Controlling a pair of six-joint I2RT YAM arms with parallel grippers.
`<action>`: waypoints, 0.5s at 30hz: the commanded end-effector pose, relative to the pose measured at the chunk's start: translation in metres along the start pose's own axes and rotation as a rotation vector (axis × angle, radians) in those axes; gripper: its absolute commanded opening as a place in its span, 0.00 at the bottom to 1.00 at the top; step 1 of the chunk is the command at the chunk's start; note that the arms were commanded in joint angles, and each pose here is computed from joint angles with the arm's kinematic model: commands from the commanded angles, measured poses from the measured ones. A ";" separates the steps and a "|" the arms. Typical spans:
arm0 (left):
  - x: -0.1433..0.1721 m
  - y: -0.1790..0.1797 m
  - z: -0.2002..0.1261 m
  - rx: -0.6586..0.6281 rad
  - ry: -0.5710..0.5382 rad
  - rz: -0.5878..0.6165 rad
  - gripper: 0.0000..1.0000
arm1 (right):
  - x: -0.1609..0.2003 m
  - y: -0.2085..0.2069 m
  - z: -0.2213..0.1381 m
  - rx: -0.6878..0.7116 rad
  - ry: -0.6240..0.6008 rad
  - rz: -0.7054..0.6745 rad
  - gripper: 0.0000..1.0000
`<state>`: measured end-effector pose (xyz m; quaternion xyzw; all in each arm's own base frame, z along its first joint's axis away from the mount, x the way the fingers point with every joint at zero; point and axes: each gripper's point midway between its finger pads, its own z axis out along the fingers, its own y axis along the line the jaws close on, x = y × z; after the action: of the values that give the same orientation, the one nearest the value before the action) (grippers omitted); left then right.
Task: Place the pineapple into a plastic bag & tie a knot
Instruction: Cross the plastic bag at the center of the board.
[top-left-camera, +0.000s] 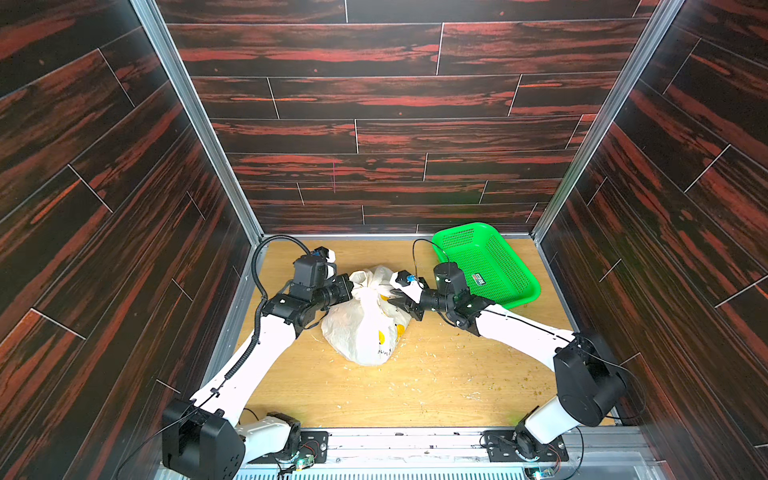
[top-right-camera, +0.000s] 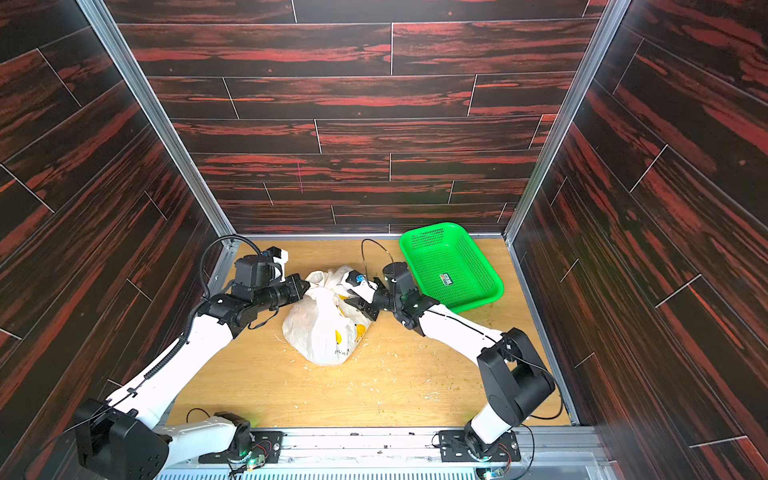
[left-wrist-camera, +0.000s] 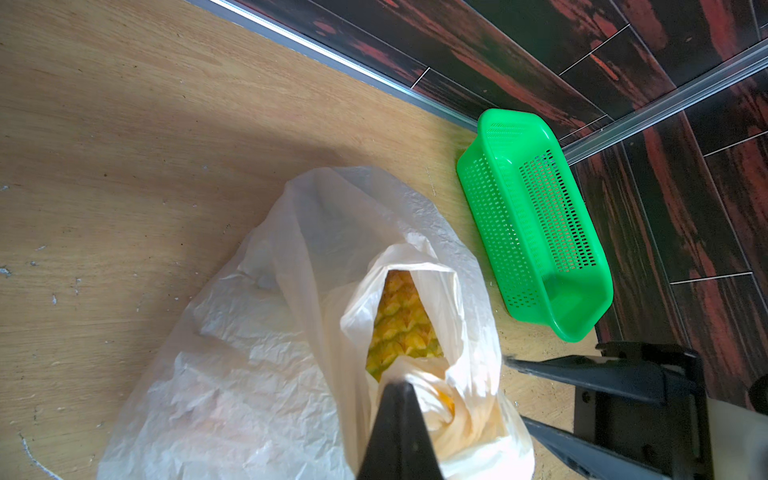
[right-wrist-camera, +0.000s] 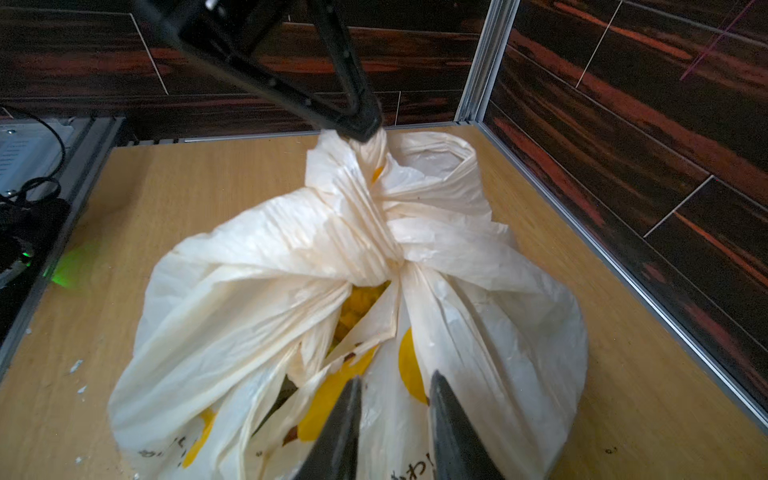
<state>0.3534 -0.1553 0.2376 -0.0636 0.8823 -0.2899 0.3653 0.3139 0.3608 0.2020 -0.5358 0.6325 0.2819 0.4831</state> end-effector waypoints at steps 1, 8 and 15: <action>0.001 0.001 0.003 -0.001 0.017 0.004 0.00 | 0.010 0.008 0.010 -0.017 0.044 -0.038 0.32; 0.003 0.002 0.002 -0.006 0.026 0.006 0.00 | 0.005 0.016 0.026 -0.071 0.037 -0.068 0.35; 0.002 0.002 0.004 -0.006 0.027 0.006 0.00 | 0.007 0.029 0.023 -0.117 0.027 -0.070 0.41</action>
<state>0.3546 -0.1568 0.2317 -0.0633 0.8859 -0.2894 0.3568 0.3023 0.3837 0.1818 -0.5786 0.6113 0.2851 0.4586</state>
